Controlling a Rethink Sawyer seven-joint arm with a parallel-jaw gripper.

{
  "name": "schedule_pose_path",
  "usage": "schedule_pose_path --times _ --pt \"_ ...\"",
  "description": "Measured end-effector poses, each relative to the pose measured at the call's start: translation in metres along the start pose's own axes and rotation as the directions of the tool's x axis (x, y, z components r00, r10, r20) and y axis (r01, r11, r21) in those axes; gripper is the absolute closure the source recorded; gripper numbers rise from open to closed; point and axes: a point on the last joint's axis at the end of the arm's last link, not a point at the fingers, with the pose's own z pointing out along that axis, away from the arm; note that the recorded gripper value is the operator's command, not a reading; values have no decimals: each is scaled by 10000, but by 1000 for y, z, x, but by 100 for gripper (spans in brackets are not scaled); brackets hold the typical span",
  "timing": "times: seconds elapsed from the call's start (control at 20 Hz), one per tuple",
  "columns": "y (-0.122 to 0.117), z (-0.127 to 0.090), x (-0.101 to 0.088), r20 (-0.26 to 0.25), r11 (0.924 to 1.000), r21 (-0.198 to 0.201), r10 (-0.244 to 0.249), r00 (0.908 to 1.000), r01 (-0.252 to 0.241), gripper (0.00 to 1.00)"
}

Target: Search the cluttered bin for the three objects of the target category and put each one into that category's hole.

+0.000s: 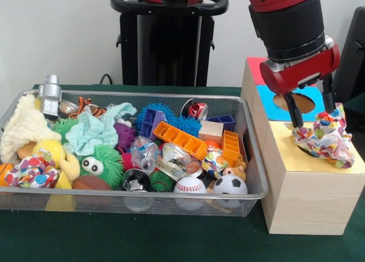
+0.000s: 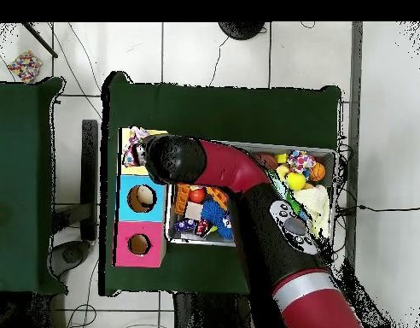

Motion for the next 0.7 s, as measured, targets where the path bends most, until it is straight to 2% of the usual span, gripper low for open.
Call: schedule_pose_path --times 0.45,0.5,0.7 --pt "-1 2 1 -31 10000 -23 24 10000 -24 0" --pt "-1 2 1 -20 10000 -45 64 10000 -64 100" --pt "-1 2 0 -17 10000 -55 82 10000 -82 100"
